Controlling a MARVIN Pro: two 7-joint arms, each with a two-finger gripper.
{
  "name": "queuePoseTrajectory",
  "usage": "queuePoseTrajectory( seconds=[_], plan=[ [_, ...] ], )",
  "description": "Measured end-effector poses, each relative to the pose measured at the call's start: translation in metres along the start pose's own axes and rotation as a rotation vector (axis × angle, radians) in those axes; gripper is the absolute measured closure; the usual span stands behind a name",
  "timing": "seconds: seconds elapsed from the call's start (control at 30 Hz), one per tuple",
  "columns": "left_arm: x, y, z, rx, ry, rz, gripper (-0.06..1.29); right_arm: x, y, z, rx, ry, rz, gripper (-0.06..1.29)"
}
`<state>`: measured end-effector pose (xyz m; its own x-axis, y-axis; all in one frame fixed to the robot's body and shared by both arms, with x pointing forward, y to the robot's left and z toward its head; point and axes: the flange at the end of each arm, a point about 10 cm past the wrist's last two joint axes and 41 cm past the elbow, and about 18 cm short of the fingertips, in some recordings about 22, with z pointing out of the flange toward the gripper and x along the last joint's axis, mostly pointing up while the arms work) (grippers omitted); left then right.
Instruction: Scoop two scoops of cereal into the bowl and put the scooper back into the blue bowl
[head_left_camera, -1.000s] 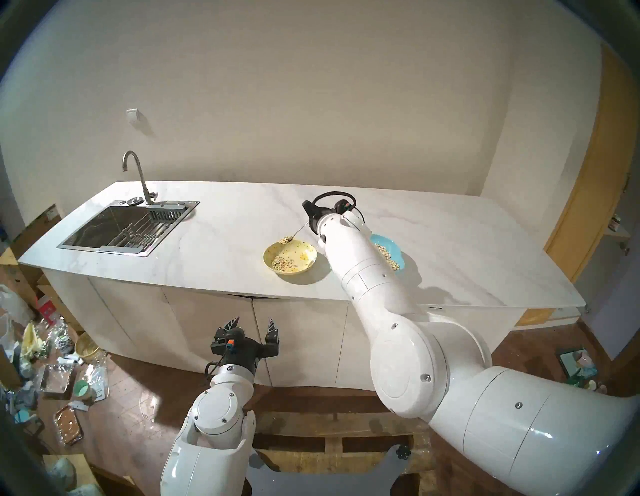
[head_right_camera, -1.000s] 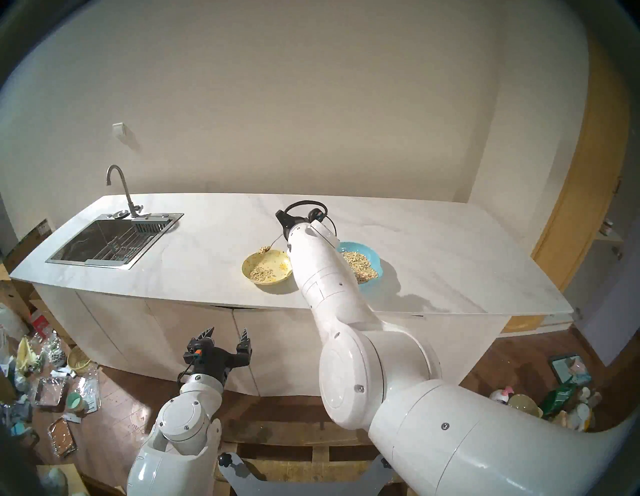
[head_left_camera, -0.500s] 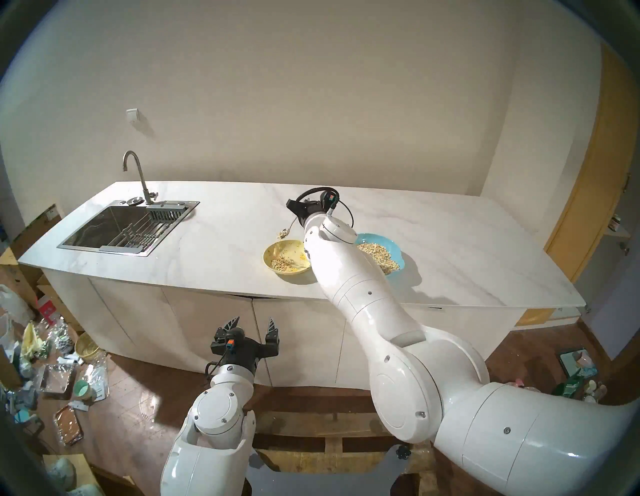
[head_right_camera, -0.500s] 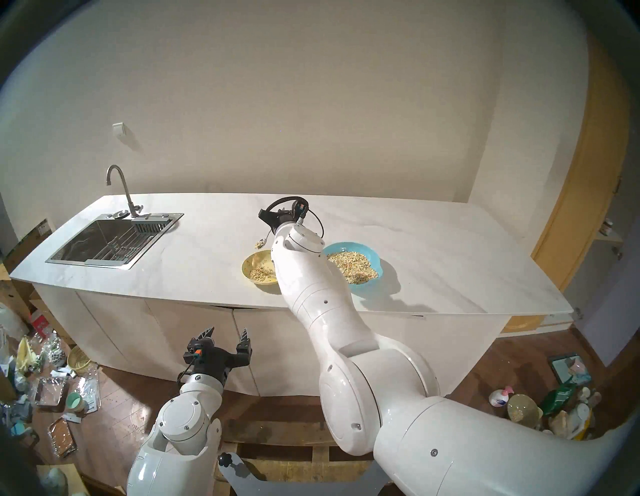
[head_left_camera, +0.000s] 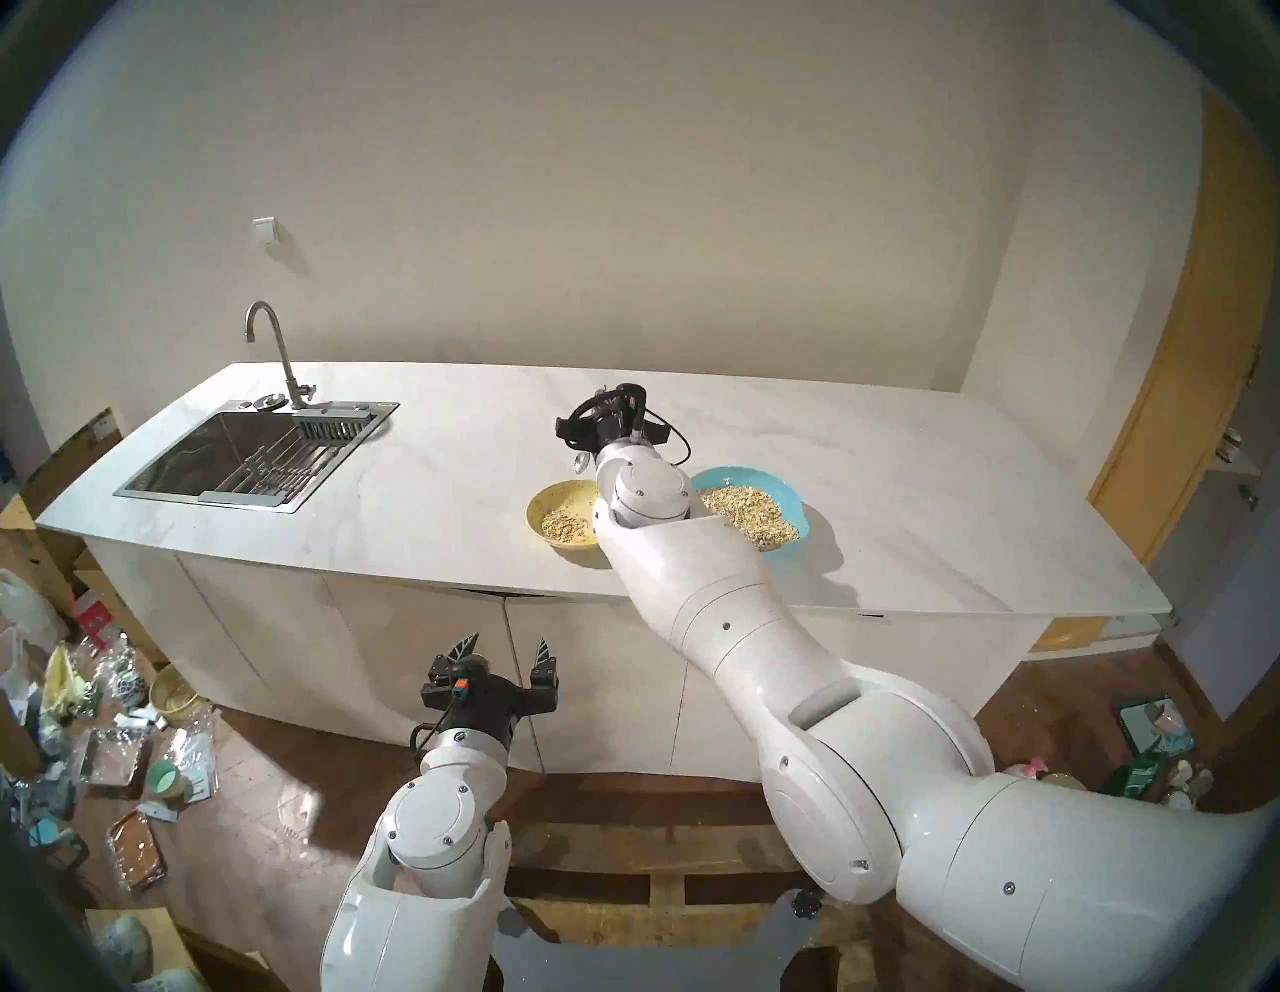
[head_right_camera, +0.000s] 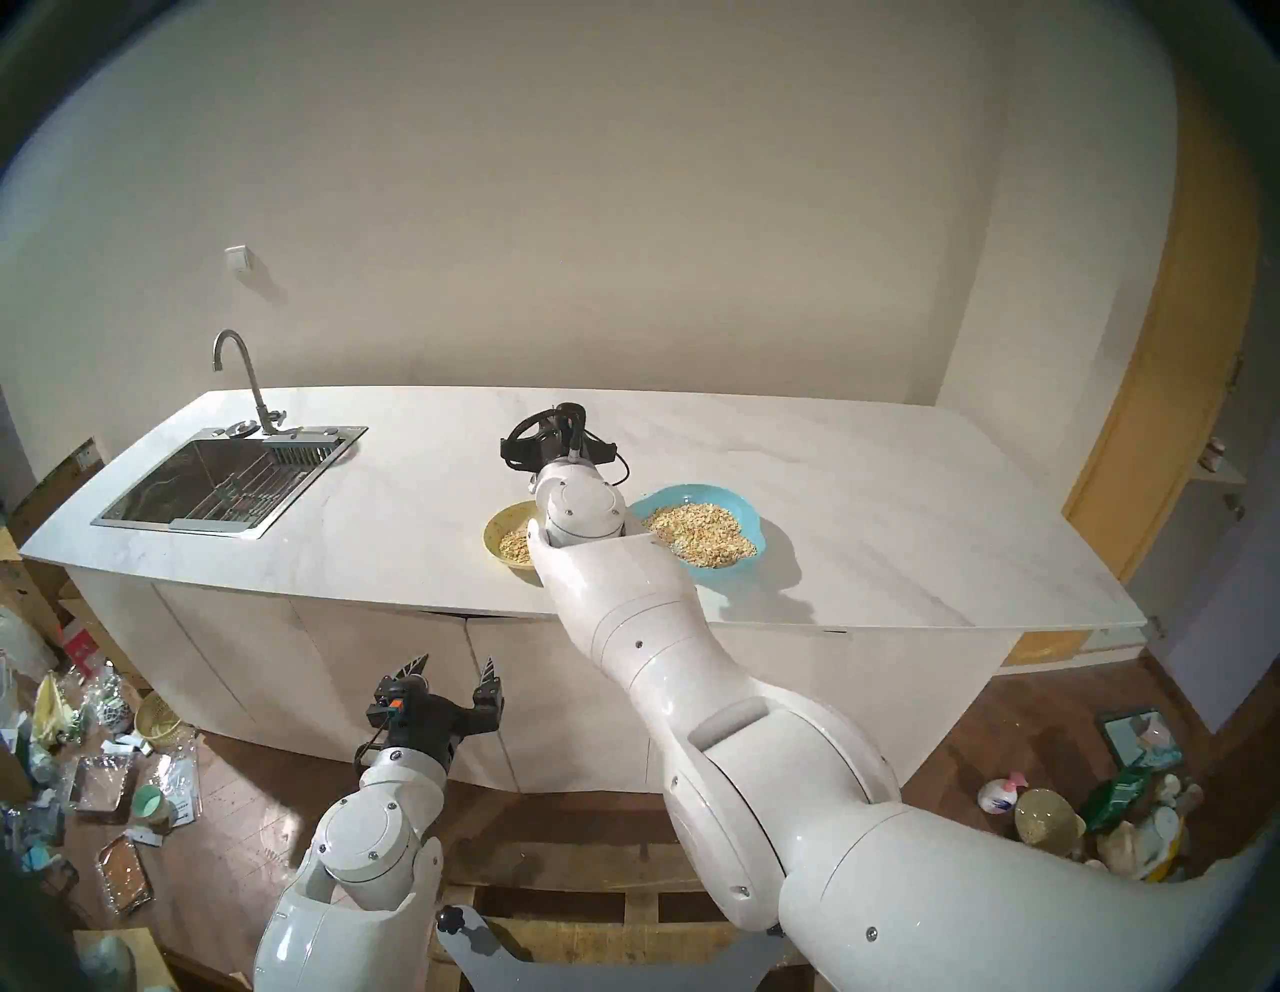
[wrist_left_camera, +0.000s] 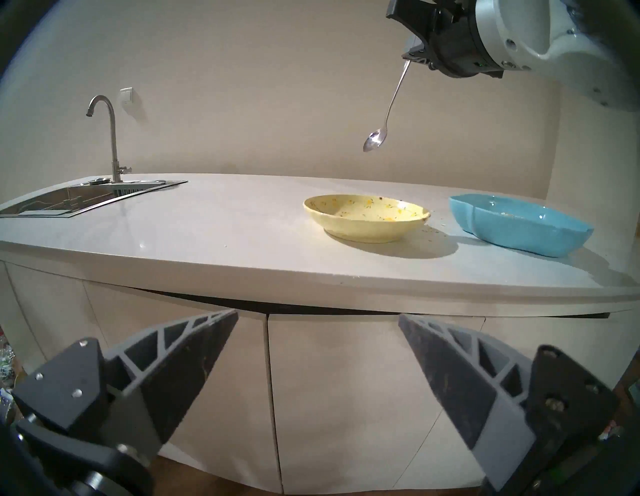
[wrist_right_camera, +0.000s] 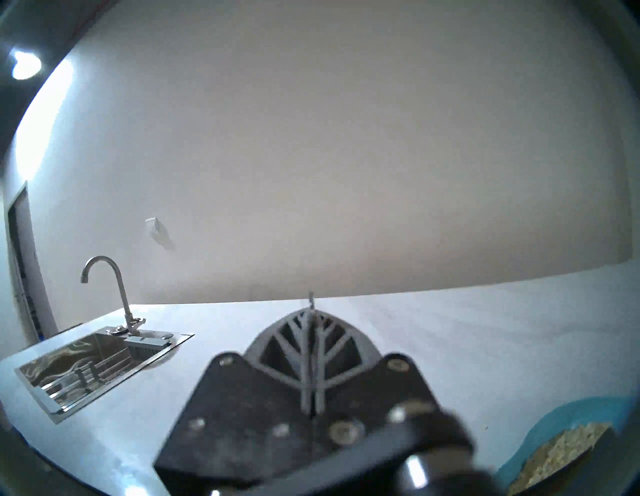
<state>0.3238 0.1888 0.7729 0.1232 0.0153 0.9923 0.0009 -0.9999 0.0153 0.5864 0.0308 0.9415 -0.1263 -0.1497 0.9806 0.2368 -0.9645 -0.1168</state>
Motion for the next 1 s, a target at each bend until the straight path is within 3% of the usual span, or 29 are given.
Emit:
queuePoseTrajectory(
  seconds=[0.07, 0.3, 0.43, 0.53, 0.6, 0.77, 0.87, 1.0],
  plan=[
    [0.000, 0.000, 0.000, 0.000, 0.000, 0.000, -0.03, -0.004, 0.005, -0.001, -0.020, -0.012, 0.017, 1.25],
    [0.000, 0.000, 0.000, 0.000, 0.000, 0.000, -0.03, -0.008, 0.050, 0.004, -0.131, -0.094, 0.192, 1.25],
    [0.000, 0.000, 0.000, 0.000, -0.001, 0.000, -0.03, 0.006, 0.085, 0.012, -0.181, -0.100, 0.234, 1.25],
    [-0.001, 0.000, 0.000, 0.000, -0.001, 0.000, -0.03, 0.026, 0.133, 0.017, -0.247, -0.070, 0.255, 1.25],
    [-0.001, 0.000, 0.000, 0.000, -0.002, 0.000, -0.03, 0.042, 0.185, 0.014, -0.317, -0.052, 0.261, 1.25],
    [0.000, 0.000, 0.000, 0.000, -0.001, 0.000, -0.03, 0.052, 0.230, 0.001, -0.354, -0.073, 0.227, 1.25],
    [0.000, 0.000, 0.000, 0.000, -0.001, 0.000, -0.03, 0.049, 0.247, -0.015, -0.361, -0.109, 0.236, 1.25],
    [0.000, 0.000, 0.000, 0.000, -0.001, 0.000, -0.03, 0.043, 0.236, -0.033, -0.327, -0.119, 0.258, 1.25]
  ],
)
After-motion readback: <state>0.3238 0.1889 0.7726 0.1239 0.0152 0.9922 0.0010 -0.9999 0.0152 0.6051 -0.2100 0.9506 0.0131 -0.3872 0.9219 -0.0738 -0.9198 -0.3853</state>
